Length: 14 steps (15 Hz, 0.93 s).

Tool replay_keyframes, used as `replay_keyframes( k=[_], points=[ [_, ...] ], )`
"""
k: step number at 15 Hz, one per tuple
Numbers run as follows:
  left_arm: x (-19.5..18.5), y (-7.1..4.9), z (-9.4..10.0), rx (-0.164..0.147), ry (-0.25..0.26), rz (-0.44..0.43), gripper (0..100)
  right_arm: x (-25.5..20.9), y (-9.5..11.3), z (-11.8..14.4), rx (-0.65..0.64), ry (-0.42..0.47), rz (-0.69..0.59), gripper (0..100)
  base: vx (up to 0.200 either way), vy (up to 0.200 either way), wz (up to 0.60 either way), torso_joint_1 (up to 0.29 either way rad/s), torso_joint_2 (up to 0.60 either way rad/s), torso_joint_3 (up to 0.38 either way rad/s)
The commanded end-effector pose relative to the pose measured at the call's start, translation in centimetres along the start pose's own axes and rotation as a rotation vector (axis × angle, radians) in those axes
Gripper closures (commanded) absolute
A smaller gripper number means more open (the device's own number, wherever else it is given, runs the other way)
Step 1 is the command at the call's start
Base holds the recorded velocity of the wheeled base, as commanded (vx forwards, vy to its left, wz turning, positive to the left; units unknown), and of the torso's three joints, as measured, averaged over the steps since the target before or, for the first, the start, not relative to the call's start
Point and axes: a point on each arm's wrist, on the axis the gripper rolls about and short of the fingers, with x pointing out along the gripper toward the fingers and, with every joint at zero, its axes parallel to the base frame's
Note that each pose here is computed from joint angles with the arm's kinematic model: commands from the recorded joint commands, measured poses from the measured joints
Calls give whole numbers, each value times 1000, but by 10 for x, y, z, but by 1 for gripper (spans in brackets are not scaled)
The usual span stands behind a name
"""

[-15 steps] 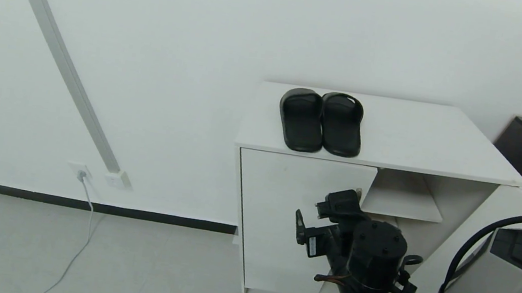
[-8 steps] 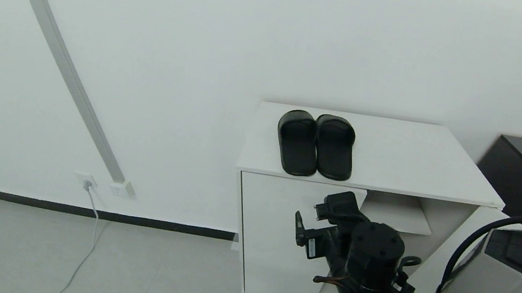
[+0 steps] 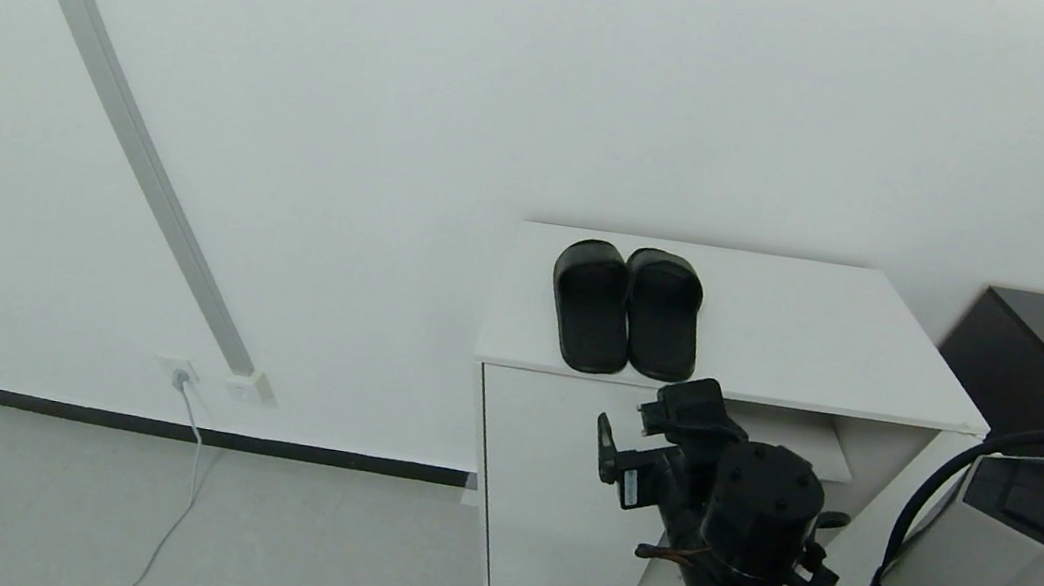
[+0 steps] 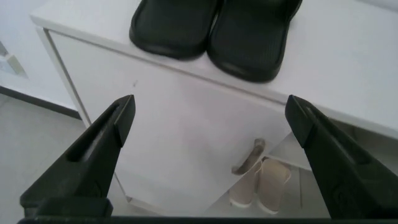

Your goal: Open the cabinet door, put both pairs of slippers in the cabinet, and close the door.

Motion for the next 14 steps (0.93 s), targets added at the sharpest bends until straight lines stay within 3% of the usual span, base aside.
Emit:
replay_keyframes(
  k=[1, 5, 9, 14],
  points=[
    [0, 0, 0, 4, 0, 0, 100, 4, 0, 7, -7, -26, 0, 0, 0, 0, 0, 0, 0, 0],
    [0, 0, 0, 4, 0, 0, 100, 28, -4, 24, -18, -6, -37, 0, 0, 0, 0, 0, 0, 0],
    [0, 0, 0, 4, 0, 1, 100, 36, -5, 65, 8, 8, -31, 0, 0, 0, 0, 0, 0, 0],
    [0, 0, 0, 4, 0, 0, 100, 40, -1, 82, 134, 158, -18, 0, 0, 0, 0, 0, 0, 0]
  ],
)
